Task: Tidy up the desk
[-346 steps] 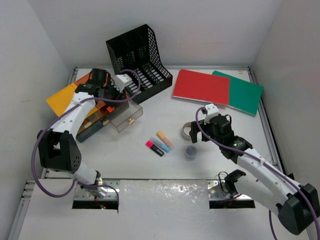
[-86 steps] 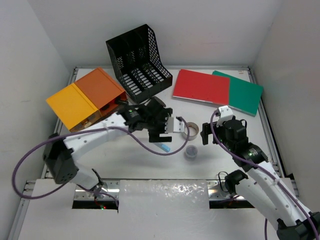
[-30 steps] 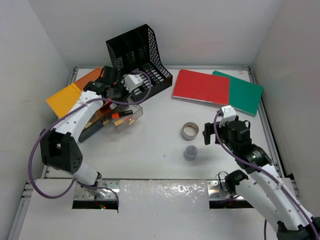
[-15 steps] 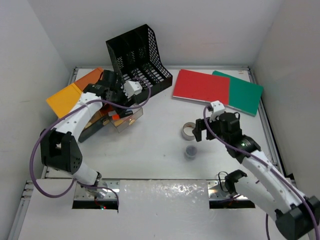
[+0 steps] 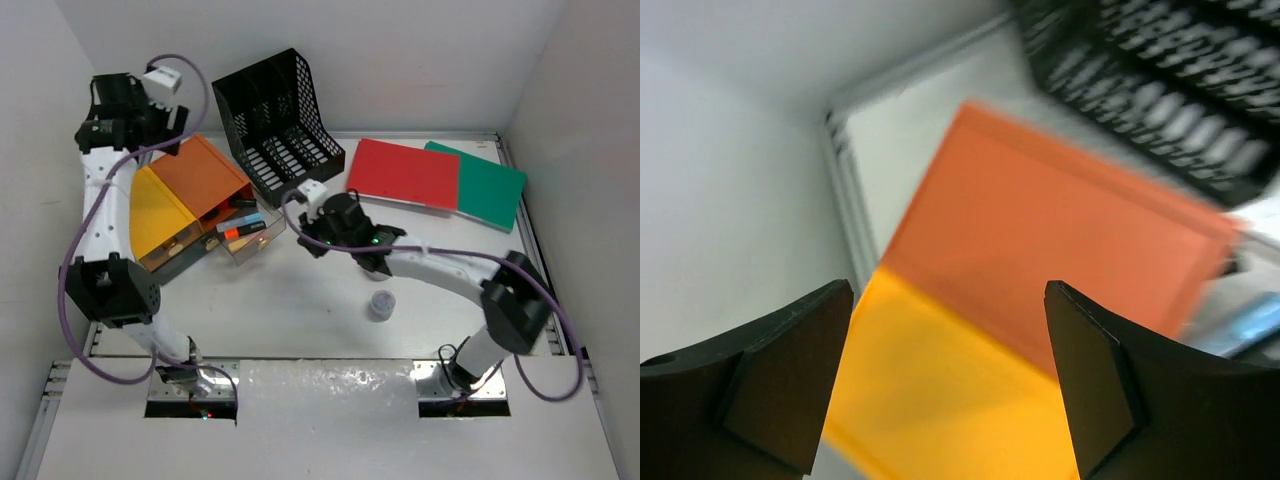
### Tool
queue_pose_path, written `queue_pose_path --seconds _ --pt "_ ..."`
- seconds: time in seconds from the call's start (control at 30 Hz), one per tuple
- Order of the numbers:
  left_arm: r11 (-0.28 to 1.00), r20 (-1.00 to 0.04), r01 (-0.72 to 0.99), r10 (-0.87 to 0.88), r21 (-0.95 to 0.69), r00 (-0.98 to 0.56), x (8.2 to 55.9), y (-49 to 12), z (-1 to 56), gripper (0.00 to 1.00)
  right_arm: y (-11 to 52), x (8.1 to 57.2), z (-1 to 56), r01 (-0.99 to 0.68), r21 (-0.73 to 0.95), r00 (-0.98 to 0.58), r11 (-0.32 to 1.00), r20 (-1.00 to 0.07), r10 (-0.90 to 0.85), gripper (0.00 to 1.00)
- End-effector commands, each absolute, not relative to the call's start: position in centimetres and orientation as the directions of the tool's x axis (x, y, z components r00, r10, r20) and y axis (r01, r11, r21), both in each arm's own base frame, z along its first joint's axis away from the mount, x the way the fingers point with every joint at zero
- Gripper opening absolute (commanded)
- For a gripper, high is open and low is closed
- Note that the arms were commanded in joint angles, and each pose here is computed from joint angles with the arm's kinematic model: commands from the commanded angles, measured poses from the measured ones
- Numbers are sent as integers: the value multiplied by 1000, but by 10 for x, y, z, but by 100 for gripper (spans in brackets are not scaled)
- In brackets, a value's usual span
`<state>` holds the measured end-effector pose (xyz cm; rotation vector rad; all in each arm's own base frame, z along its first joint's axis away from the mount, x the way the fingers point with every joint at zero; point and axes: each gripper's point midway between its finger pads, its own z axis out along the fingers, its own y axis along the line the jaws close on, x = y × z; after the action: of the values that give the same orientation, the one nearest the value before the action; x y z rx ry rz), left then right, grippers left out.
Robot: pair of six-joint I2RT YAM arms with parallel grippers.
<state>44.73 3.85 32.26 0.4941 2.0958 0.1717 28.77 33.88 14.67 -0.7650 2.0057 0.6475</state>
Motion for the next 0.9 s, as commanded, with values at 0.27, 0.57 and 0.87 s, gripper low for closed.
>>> queue_pose_path --seconds 0.27,0.57,0.87 --pt "971 -667 125 232 205 -708 423 128 228 75 455 320 118 -795 175 -405 580 -866 -294 0" --pt "960 -604 181 276 215 -747 412 129 186 74 506 362 133 -811 152 -313 565 -929 -199 0" --pt "944 -570 242 329 225 -753 399 125 167 74 562 414 133 -797 152 -221 584 -974 -47 0"
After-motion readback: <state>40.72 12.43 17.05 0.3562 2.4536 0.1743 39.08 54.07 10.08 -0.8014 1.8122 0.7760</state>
